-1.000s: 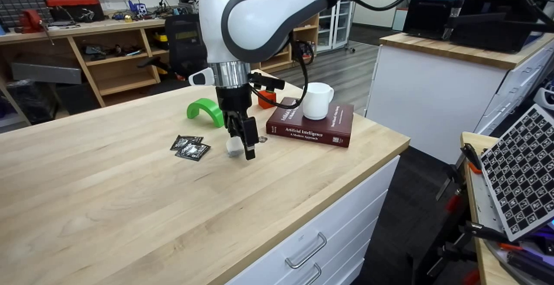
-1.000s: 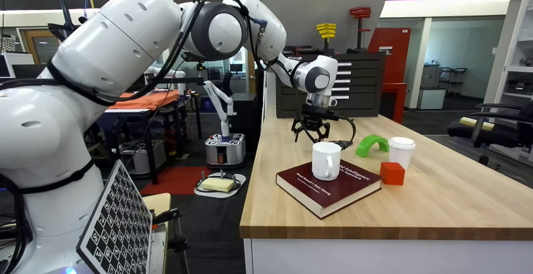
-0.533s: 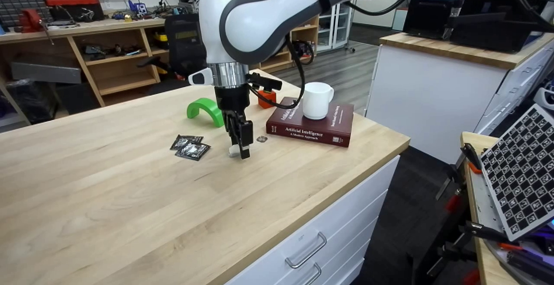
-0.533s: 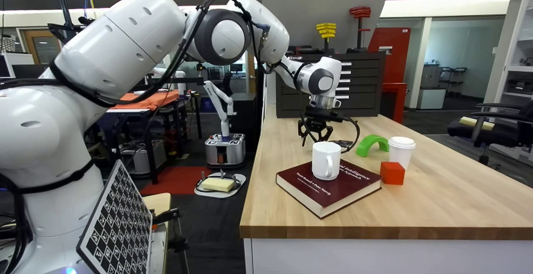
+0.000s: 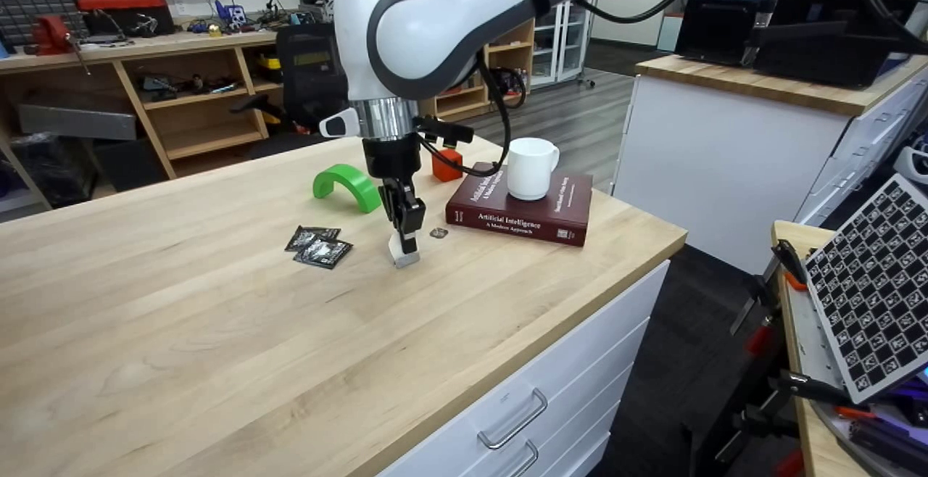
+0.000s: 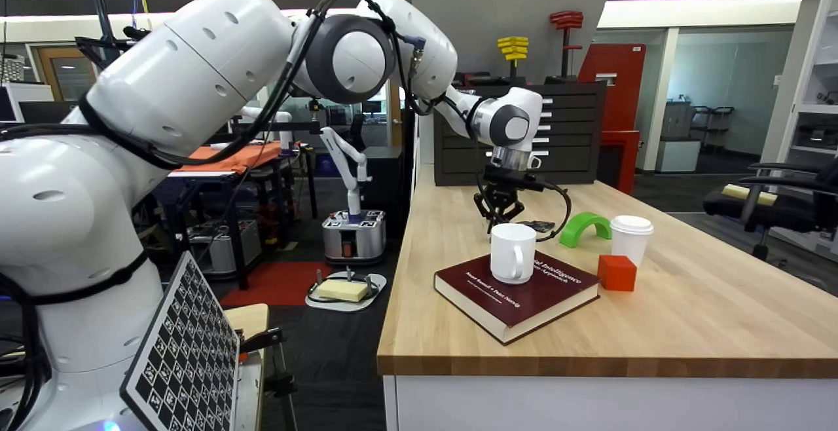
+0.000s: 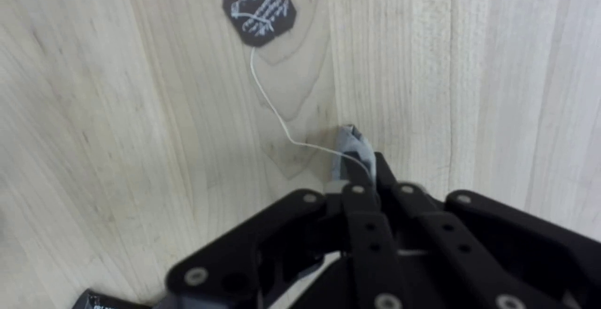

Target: Put the teabag in the cup on the book

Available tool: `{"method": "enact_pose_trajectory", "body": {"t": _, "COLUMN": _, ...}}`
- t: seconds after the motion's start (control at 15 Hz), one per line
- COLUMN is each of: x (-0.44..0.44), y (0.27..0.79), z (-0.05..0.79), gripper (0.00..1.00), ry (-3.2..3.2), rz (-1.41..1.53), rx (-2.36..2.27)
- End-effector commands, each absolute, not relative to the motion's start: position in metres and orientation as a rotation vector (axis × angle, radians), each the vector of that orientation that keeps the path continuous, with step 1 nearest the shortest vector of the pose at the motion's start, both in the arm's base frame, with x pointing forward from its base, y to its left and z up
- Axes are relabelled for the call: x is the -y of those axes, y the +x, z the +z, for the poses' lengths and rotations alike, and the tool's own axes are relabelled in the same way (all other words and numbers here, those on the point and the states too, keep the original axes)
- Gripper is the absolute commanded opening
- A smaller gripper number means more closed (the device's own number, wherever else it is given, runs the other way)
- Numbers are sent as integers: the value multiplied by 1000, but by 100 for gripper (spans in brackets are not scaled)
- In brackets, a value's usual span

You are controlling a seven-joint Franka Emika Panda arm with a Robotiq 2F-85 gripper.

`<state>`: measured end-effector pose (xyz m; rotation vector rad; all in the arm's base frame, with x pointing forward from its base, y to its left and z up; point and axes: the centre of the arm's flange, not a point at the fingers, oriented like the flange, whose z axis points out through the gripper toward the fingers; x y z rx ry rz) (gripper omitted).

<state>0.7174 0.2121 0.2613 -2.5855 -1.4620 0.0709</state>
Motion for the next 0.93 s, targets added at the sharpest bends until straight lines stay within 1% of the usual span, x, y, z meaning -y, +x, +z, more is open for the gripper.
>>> {"method": "enact_pose_trajectory", "body": {"t": 0.0, "x": -205, "y": 727, "z": 266, "gripper": 0, "ry": -2595, "rz": 100, "rx": 1435}}
{"method": "enact_pose_trajectory", "body": {"t": 0.13, "x": -202, "y": 727, "z": 271, "gripper": 2, "ry": -2606, "rz": 91, "rx": 1423}}
{"method": "enact_pose_trajectory", "body": {"t": 0.4, "x": -200, "y": 733, "z": 310, "gripper": 2, "ry": -2657, "rz": -15, "rx": 1361}}
{"method": "enact_pose_trajectory", "body": {"t": 0.67, "x": -190, "y": 750, "z": 375, "gripper": 2, "ry": -2777, "rz": -245, "rx": 1285}}
{"method": "enact_pose_trajectory", "body": {"t": 0.87, "x": -163, "y": 753, "z": 426, "gripper": 2, "ry": -2900, "rz": -404, "rx": 1146}}
